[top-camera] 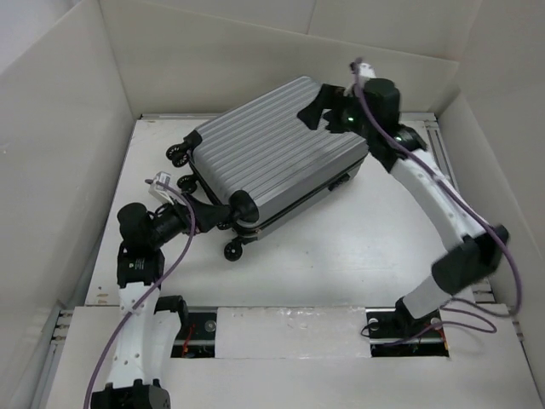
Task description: Pack the luggage
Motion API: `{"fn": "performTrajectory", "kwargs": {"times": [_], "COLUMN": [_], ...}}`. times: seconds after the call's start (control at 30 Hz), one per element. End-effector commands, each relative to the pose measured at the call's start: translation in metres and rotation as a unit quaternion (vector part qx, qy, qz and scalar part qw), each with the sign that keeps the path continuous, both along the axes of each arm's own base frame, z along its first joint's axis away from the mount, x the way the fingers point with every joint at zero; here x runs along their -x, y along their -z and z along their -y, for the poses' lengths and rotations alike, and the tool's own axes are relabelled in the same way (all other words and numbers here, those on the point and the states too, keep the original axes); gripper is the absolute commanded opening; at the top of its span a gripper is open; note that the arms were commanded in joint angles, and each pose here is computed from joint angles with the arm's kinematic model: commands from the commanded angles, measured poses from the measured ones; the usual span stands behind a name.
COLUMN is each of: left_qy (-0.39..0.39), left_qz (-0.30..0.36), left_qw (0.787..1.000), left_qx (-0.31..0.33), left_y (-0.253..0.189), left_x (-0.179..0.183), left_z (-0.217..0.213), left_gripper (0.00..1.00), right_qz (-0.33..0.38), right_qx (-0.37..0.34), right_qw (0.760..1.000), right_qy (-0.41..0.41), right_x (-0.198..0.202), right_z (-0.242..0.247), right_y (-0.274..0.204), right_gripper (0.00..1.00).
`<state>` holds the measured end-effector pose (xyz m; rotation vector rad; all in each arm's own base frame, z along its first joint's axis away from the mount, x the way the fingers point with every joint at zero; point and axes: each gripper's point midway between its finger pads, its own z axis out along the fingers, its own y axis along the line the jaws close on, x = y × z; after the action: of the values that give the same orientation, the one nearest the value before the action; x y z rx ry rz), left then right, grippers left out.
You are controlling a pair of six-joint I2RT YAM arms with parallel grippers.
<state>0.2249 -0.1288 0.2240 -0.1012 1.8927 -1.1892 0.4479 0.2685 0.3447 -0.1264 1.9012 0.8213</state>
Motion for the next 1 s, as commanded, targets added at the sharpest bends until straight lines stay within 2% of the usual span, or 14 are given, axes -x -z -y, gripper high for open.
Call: {"fn": "performTrajectory", "kwargs": {"times": [0.0, 0.03, 0.1, 0.13, 0.2, 0.27, 0.33, 0.4, 0.53, 0.67, 0.83, 0.87, 0.9, 0.97], "left_qy": [0.038, 0.024, -0.054, -0.081, -0.125, -0.164, -0.209, -0.248, -0.296, -0.312, -0.245, -0.238, -0.220, -0.206], "left_qz": [0.127, 0.142, 0.134, 0.133, 0.097, 0.065, 0.007, -0.032, -0.020, -0.029, -0.053, -0.081, -0.033, -0.035], "left_qw": [0.991, 0.989, 0.989, 0.987, 0.987, 0.984, 0.977, 0.966, 0.945, 0.933, 0.946, 0.937, 0.943, 0.942], "left_qx": [-0.007, -0.018, -0.027, -0.031, -0.020, -0.004, 0.030, 0.062, 0.136, 0.177, 0.203, 0.240, 0.247, 0.264], "left_y": [-0.080, -0.089, -0.104, -0.108, -0.102, -0.090, -0.063, -0.041, -0.041, -0.027, -0.019, -0.007, -0.022, -0.018], "left_x": [0.020, 0.020, 0.007, 0.002, -0.019, -0.041, -0.072, -0.095, -0.119, -0.136, -0.171, -0.177, -0.179, -0.181], "left_z": [0.010, 0.007, -0.010, -0.017, -0.029, -0.039, -0.057, -0.079, -0.113, -0.144, -0.144, -0.143, -0.142, -0.141], "left_gripper": [1.00, 1.00, 1.00, 1.00, 1.00, 1.00, 1.00, 1.00, 0.98, 0.99, 0.99, 0.99, 0.99, 0.99], "right_qz": [0.095, 0.065, 0.089, 0.053, 0.059, 0.021, 0.009, -0.011, -0.037, -0.054, -0.065, -0.069, -0.069, -0.066], "right_qx": [-0.012, 0.004, -0.035, -0.022, -0.070, -0.074, -0.105, -0.099, -0.084, -0.074, -0.064, -0.054, -0.053, -0.052], "right_qw": [0.995, 0.997, 0.995, 0.998, 0.996, 0.996, 0.990, 0.991, 0.989, 0.986, 0.979, 0.979, 0.978, 0.975], "right_qy": [0.041, 0.036, -0.002, 0.000, -0.017, -0.054, -0.095, -0.089, -0.112, -0.139, -0.182, -0.186, -0.191, -0.204], "right_x": [0.060, 0.074, 0.130, 0.142, 0.181, 0.219, 0.259, 0.274, 0.306, 0.332, 0.359, 0.362, 0.364, 0.372], "right_z": [0.048, 0.046, 0.032, 0.029, 0.022, 0.000, -0.016, -0.017, -0.033, -0.054, -0.084, -0.091, -0.096, -0.106], "right_y": [-0.079, -0.042, -0.053, -0.005, -0.006, 0.042, 0.049, 0.074, 0.103, 0.121, 0.143, 0.150, 0.153, 0.149], "right_gripper": [0.99, 0.99, 0.99, 0.99, 0.99, 0.99, 0.99, 0.99, 0.99, 0.99, 0.99, 0.99, 0.99, 0.99]}}
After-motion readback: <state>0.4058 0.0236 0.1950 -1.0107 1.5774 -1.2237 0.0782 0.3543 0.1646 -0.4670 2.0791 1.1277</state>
